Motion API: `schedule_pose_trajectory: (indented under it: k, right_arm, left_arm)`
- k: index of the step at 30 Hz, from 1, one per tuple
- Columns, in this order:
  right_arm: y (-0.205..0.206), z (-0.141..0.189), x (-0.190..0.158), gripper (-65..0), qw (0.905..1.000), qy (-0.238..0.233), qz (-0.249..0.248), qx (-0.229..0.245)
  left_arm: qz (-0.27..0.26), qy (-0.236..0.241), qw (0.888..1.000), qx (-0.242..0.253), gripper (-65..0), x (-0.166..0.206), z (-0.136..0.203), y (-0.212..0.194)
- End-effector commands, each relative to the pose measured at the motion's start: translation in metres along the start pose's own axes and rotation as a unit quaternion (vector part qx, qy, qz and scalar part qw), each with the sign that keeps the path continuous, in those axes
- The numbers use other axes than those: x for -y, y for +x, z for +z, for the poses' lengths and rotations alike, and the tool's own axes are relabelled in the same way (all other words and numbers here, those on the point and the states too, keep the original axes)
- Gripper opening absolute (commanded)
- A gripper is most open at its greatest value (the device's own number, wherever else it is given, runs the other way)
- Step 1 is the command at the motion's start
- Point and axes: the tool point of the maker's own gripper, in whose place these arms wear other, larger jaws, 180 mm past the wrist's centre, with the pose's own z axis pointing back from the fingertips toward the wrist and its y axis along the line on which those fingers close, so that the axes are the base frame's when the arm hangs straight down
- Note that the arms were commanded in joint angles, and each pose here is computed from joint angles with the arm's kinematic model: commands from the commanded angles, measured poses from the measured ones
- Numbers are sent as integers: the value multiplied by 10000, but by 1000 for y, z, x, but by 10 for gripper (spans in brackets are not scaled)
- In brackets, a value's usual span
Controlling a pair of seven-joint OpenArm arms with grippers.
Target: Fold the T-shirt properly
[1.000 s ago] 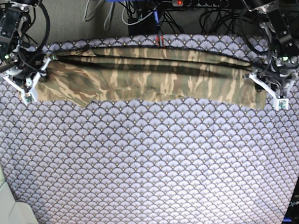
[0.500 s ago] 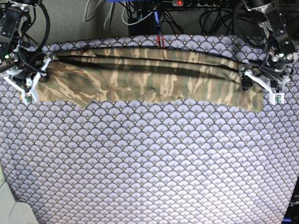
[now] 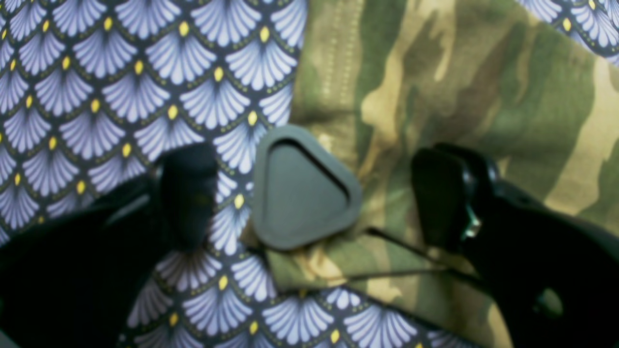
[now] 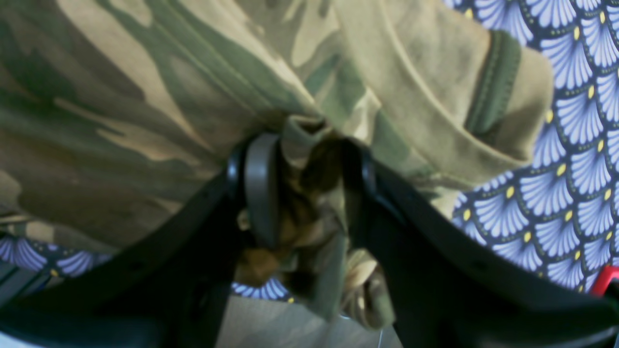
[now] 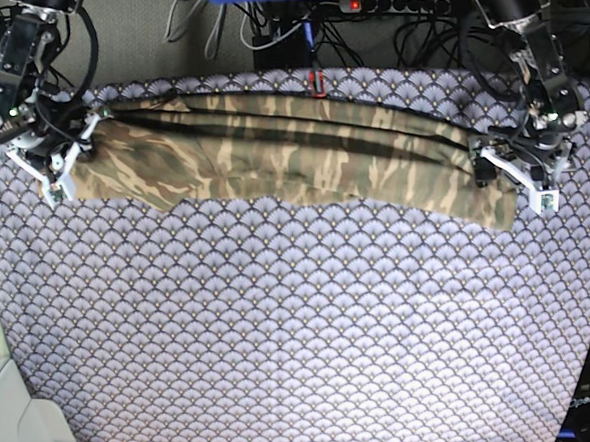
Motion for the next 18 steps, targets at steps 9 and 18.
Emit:
schedule_pose_trajectory:
  k: [9,18]
  right_arm:
    - [-12,-1,1,-425,9995,-31,79,-308]
    - [-11,-1,1,-425,9995,-33,79,-300]
  left_arm:
    - [-29,-51,9998,-168,-52,10,-4,-5]
    - [70,-141,9993,-333,-502,18,-9,-19]
